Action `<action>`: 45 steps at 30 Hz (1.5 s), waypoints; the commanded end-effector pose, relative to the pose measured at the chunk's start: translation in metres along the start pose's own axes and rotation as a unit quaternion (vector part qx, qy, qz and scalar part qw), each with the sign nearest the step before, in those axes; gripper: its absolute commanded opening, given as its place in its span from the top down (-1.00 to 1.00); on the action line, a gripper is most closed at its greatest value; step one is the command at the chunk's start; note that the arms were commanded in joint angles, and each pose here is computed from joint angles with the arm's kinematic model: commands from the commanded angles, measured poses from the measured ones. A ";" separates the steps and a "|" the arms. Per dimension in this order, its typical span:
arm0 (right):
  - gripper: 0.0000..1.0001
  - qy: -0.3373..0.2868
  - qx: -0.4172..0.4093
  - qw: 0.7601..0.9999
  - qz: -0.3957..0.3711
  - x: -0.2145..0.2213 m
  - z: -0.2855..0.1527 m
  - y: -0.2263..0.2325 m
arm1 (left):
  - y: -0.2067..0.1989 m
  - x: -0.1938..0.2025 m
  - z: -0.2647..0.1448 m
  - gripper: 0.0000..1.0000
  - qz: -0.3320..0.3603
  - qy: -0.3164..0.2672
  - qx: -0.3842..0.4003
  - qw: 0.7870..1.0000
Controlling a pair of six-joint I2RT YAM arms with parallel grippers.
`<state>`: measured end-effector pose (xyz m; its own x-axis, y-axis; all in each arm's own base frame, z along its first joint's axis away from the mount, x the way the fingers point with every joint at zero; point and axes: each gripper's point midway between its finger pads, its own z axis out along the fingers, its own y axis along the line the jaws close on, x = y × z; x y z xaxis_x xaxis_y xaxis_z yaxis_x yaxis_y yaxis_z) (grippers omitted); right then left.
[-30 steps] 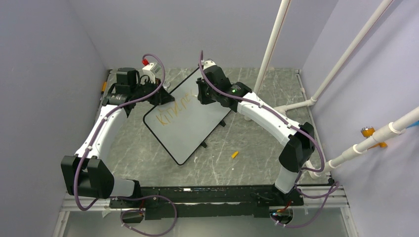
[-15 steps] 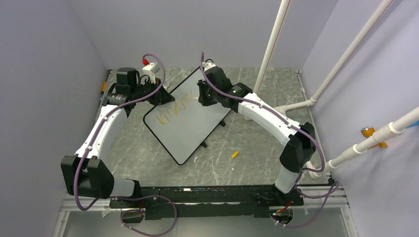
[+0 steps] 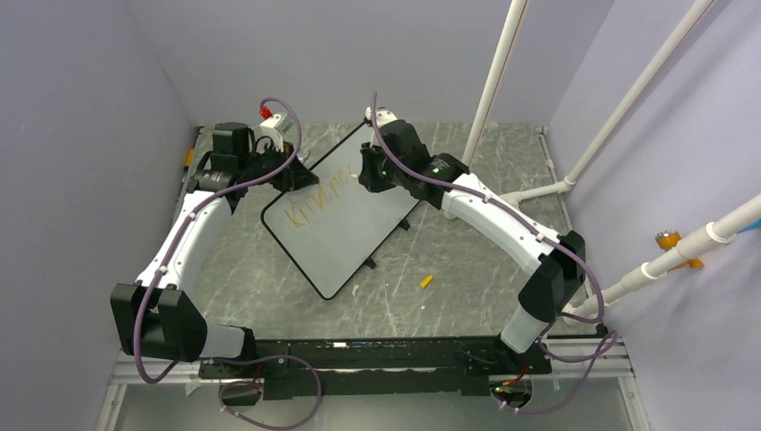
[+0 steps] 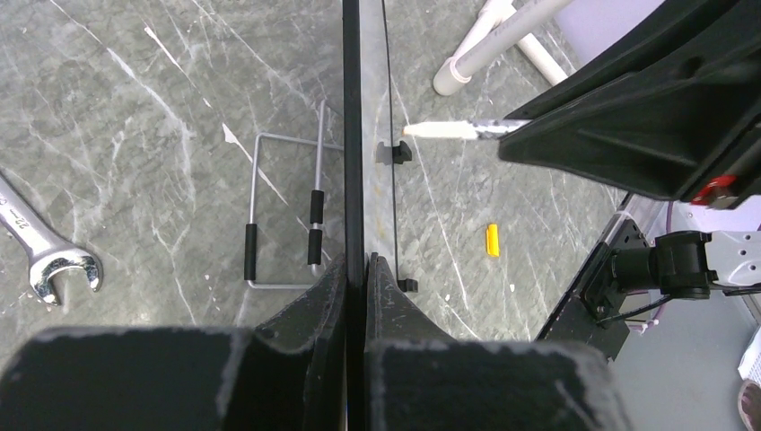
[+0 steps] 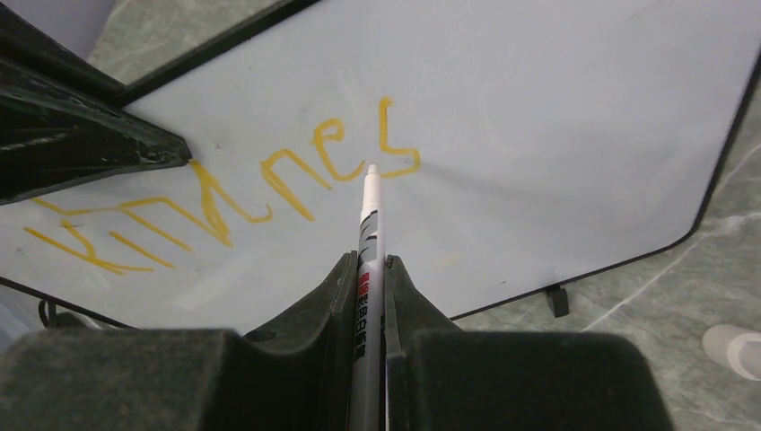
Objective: Write a sentence on the whiteboard
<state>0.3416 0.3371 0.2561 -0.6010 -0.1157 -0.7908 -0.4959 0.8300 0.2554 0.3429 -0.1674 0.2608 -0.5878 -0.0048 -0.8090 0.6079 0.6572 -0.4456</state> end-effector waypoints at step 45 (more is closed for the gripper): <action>1.00 -0.059 -0.011 0.997 0.043 -0.063 0.013 -0.022 | -0.016 -0.008 -0.002 1.00 0.058 -0.009 0.023 0.998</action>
<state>0.3944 0.3236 0.2726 -0.5870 -0.0101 -0.8095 -0.4300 0.8511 0.3012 0.3431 -0.1675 0.2605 -0.5839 0.0000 -0.8118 0.6109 0.6587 -0.4393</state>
